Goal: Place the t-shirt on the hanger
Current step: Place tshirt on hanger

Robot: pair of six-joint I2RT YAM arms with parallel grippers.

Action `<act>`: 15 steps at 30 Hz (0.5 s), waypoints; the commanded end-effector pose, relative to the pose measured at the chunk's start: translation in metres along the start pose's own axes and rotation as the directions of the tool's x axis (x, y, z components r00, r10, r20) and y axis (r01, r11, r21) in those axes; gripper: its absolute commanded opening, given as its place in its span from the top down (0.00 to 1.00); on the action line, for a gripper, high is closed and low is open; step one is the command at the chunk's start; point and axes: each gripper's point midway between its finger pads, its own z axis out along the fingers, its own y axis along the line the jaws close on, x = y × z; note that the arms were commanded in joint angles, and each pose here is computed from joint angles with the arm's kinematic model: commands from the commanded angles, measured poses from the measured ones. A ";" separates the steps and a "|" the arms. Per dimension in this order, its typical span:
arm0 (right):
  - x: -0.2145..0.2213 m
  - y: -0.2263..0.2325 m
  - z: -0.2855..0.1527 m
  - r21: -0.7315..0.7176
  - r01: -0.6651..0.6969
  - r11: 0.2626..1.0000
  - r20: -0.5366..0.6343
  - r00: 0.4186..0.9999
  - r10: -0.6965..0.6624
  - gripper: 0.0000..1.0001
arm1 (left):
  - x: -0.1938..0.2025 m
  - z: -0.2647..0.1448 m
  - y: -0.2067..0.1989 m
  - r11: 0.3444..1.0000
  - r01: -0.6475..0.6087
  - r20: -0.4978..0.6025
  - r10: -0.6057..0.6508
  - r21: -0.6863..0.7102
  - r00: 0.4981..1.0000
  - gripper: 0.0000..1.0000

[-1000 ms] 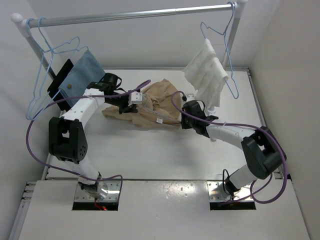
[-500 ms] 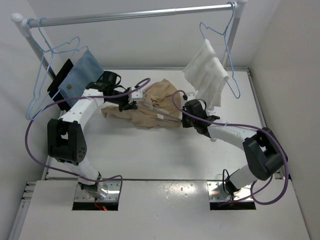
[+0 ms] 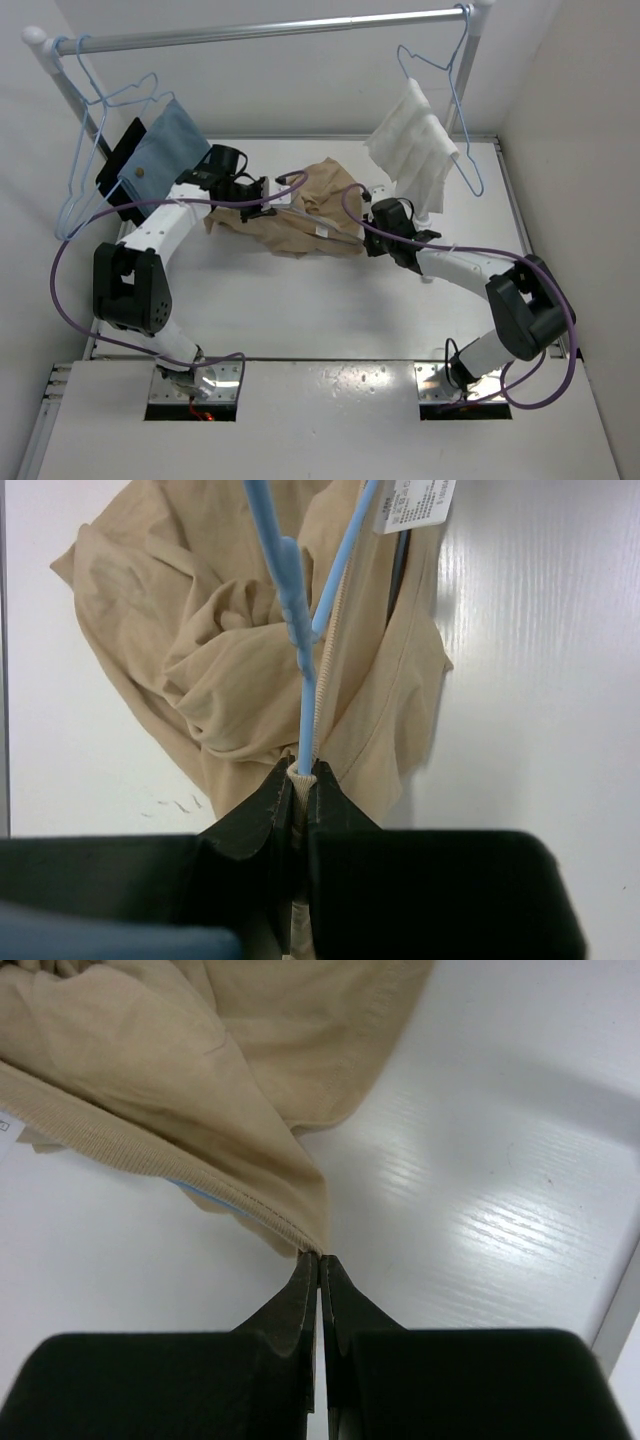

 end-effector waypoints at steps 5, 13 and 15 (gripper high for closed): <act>0.025 -0.019 -0.004 0.045 0.052 0.998 -0.098 0.994 -0.048 1.00 | -0.025 -0.031 0.047 0.985 0.012 0.068 0.000 -0.174 0.998 1.00; 0.037 -0.024 0.003 0.058 0.051 0.997 -0.136 0.990 -0.043 1.00 | -0.045 -0.036 0.028 0.998 -0.006 0.192 0.019 -0.068 0.981 1.00; 0.037 -0.024 0.003 0.058 0.051 0.997 -0.136 0.990 -0.043 1.00 | -0.044 -0.040 0.032 0.996 -0.030 0.187 0.044 -0.081 0.981 1.00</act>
